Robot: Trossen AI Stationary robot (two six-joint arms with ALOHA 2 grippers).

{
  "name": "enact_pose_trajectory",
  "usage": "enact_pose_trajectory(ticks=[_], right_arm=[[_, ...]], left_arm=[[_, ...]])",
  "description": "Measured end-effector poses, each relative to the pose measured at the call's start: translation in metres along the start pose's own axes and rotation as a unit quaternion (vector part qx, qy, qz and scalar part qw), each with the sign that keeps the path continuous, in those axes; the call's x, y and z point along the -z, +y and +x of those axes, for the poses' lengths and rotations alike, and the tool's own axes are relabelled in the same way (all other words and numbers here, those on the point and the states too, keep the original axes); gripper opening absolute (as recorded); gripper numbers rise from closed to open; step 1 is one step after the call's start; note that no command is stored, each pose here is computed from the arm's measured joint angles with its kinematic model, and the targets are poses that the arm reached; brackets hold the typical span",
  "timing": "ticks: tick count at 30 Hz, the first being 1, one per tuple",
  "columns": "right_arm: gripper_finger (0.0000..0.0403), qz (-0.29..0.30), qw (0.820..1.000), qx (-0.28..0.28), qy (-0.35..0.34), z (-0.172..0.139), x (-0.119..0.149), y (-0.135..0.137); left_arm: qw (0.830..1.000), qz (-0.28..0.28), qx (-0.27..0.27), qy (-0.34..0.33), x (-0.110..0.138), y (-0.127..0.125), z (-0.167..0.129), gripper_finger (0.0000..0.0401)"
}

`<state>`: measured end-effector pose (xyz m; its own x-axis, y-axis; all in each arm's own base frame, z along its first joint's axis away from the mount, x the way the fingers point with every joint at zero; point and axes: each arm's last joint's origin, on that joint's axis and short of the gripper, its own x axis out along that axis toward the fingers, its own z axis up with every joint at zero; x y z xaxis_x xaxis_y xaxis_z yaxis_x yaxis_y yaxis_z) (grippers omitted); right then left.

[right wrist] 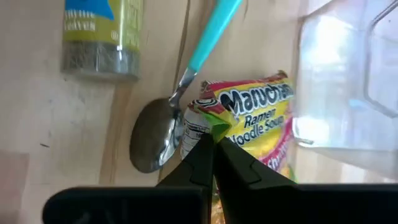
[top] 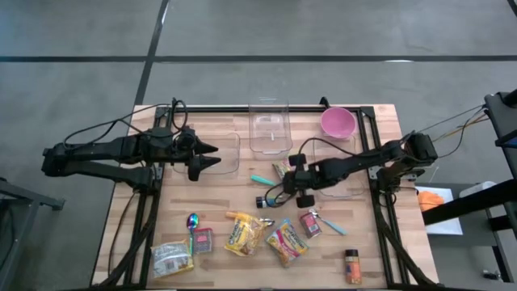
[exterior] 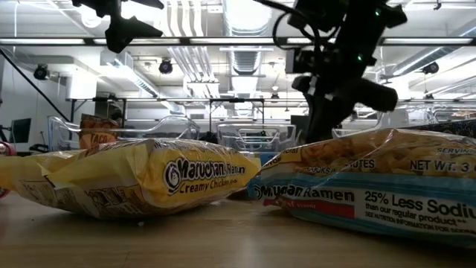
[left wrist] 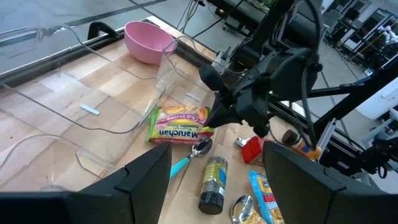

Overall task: Pick & Place Food Item
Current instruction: Put the green noodle pack into the middle transparent bin

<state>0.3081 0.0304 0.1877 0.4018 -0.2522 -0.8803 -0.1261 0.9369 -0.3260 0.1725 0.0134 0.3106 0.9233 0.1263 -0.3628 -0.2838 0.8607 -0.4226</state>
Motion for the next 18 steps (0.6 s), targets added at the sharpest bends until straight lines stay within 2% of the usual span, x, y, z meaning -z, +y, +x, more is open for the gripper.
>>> enact_pose_trajectory(ticks=[4,7,13,18], right_arm=[[0.0007,0.002,1.0,-0.001,0.005,-0.012,-0.01,-0.005],[0.0007,0.027,1.0,0.0,-0.001,-0.022,-0.019,-0.011],[0.0007,0.122,0.992,-0.023,-0.018,-0.037,-0.033,-0.027],[0.0007,0.201,0.978,-0.054,-0.019,-0.042,-0.037,-0.04]], left_arm=[[1.0,0.0,0.0,0.0,0.0,0.0,0.0,0.0258],[1.0,0.0,0.0,0.0,0.0,0.0,0.0,0.0258],[1.0,0.0,0.0,0.0,0.0,0.0,0.0,0.0258],[1.0,-0.002,0.0,0.0,0.0,0.0,0.0,0.0258]])
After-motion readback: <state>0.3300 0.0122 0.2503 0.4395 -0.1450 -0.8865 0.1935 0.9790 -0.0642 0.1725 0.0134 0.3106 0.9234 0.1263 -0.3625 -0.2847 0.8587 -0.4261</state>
